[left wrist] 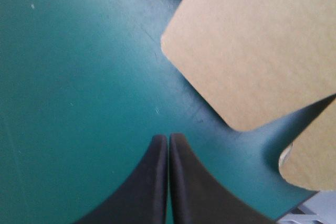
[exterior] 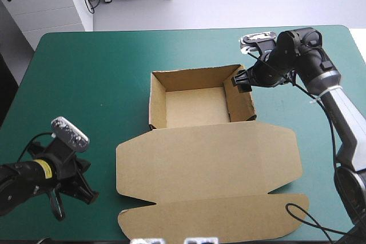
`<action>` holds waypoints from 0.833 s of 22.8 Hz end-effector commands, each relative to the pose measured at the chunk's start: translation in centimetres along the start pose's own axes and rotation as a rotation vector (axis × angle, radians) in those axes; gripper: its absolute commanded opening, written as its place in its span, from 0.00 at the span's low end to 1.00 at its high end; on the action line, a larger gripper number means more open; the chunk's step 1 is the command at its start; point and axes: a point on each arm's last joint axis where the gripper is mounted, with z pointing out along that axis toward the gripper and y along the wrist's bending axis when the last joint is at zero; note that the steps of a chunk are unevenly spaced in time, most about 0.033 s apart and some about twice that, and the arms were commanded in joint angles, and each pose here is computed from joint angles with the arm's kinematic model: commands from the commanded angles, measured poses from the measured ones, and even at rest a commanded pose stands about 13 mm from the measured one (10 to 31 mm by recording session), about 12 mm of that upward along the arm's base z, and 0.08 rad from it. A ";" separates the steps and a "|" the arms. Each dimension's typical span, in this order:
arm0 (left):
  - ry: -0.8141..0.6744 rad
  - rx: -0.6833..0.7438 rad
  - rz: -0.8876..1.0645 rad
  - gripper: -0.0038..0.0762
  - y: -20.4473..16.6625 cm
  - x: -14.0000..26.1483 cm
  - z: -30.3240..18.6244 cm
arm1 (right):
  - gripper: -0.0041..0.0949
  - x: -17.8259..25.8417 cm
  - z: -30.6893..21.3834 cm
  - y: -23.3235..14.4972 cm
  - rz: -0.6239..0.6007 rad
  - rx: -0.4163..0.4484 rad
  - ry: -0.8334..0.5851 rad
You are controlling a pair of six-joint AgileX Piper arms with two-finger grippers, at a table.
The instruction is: Fold the box
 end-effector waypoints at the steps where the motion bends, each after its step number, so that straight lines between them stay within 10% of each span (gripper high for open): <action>1: -0.066 -0.006 -0.056 0.04 -0.6 2.2 0.9 | 0.77 -0.7 -1.0 0.0 -0.015 0.005 -0.065; 11: -0.010 0.008 -0.103 0.04 -1.8 6.6 4.5 | 0.73 -1.6 6.8 -0.8 0.003 0.003 0.078; 19: -0.008 0.002 -0.100 0.04 -1.7 6.7 4.5 | 0.03 -2.2 9.6 -1.0 0.023 -0.004 0.068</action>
